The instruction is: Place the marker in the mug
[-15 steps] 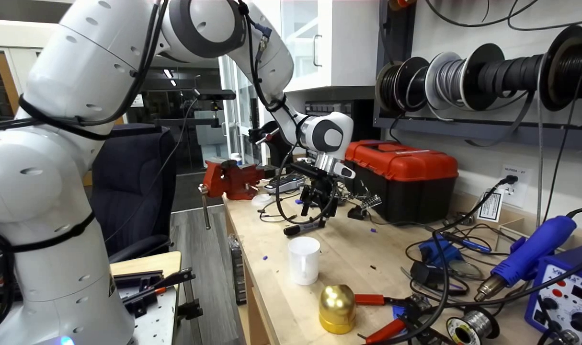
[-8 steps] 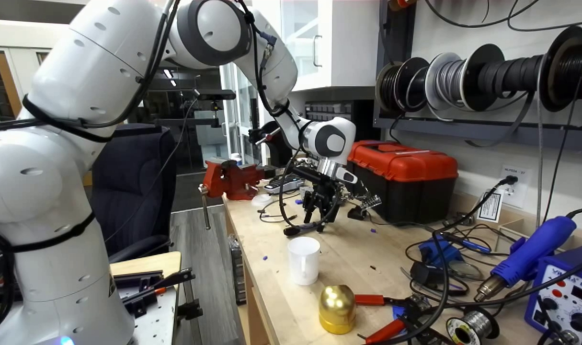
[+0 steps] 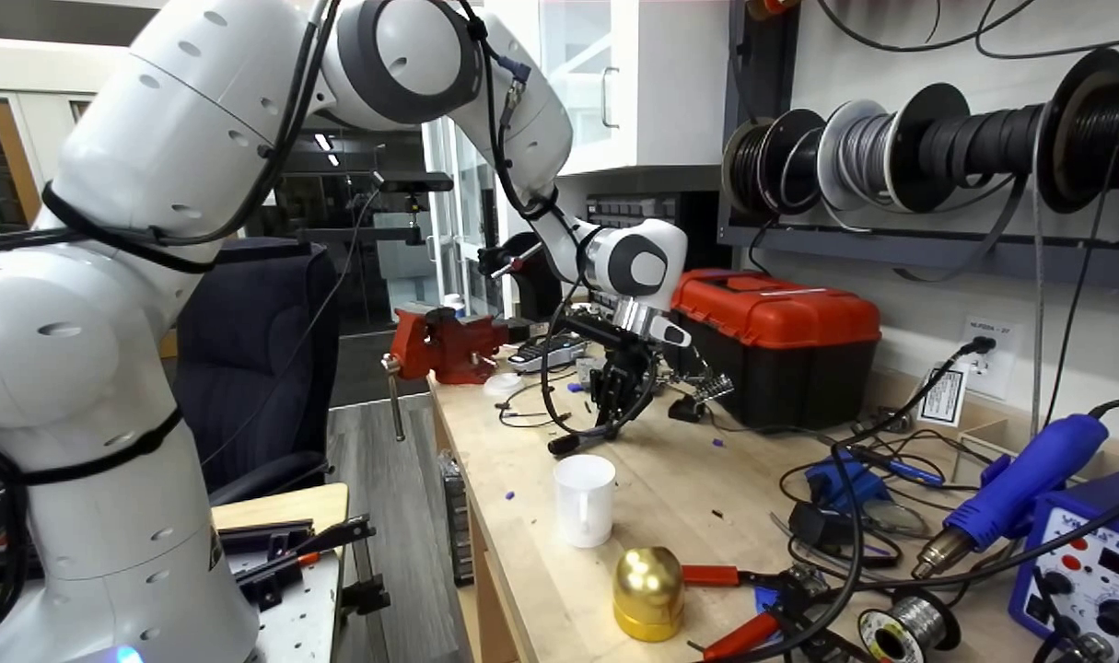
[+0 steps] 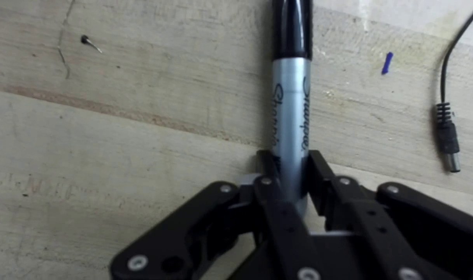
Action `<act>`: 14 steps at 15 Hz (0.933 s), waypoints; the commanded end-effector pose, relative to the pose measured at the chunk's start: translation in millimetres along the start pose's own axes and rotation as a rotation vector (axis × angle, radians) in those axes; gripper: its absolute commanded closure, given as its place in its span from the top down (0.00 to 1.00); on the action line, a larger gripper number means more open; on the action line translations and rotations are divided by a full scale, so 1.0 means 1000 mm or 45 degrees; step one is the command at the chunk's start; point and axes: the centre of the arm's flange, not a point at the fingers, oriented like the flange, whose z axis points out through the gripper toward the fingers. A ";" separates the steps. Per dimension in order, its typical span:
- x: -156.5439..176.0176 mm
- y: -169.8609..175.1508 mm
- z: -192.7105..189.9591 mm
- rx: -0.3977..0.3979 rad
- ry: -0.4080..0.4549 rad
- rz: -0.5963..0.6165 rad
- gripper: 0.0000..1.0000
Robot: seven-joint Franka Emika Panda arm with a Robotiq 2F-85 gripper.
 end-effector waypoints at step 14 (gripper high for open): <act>-0.102 0.051 -0.071 -0.019 0.181 0.162 0.04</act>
